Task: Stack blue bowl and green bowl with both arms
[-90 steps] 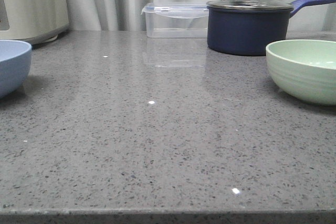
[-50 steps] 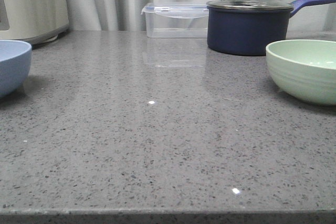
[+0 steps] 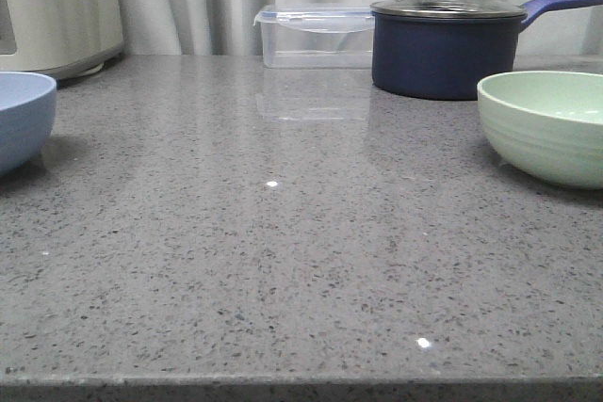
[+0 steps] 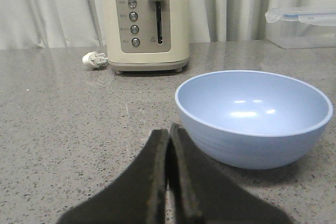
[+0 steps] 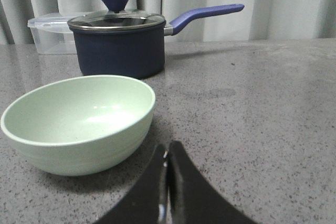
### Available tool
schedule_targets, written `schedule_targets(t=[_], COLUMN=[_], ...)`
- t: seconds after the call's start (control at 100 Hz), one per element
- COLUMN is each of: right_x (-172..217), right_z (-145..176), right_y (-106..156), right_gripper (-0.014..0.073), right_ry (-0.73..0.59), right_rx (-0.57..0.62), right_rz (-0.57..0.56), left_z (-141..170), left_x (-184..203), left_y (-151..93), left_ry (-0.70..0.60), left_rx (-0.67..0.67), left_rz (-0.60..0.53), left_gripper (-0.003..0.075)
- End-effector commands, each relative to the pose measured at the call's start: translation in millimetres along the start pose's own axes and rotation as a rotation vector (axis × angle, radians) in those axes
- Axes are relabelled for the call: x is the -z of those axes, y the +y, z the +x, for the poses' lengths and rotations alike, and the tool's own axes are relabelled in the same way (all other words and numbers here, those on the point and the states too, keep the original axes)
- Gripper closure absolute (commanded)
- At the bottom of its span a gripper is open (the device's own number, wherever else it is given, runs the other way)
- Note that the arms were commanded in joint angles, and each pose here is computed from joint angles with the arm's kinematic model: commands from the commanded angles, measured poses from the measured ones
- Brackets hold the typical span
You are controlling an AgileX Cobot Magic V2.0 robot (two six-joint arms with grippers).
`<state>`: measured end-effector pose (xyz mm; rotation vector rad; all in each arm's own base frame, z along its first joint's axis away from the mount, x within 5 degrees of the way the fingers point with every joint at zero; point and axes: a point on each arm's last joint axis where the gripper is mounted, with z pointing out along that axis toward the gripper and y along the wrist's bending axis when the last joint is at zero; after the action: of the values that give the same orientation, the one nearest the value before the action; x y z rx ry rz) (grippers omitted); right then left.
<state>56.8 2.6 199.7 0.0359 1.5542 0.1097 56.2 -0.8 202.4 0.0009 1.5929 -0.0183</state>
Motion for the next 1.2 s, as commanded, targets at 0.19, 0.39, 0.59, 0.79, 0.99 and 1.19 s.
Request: schedule_targets(t=[0.19,0.39,0.59,0.79,0.99,1.19], right_x=[3,5,12,12,-4,-34], right_z=[-17,-29,-50,-76,-102,-130], right_y=[1,2,4,6,9,11], right_gripper=[0.0666,0.0666,0.0666,0.0666,0.0666,0.0666], right_ry=[-0.183,-0.131,-0.055,0.020,0.155,0.253], right_rx=[0.021,0.021,0.021,0.020,0.017,0.017], right_rz=[-0.011,-0.005,0.005,0.013,0.025,0.034], left_z=[-6,-26,-62,-104,-139,-156], left_x=[2,7,15,14,1,-21], left_y=[1,0,-1,-2,-2,-2], left_ry=[-0.148,-0.185,-0.146,-0.091,-0.076,-0.021], left_rx=[0.015,0.015,0.014,0.013,0.013,0.014], left_rz=[-0.005,-0.003,0.004,0.008,0.008,0.007], left_gripper=[0.0741,0.0741,0.0741,0.0741,0.0741,0.0741])
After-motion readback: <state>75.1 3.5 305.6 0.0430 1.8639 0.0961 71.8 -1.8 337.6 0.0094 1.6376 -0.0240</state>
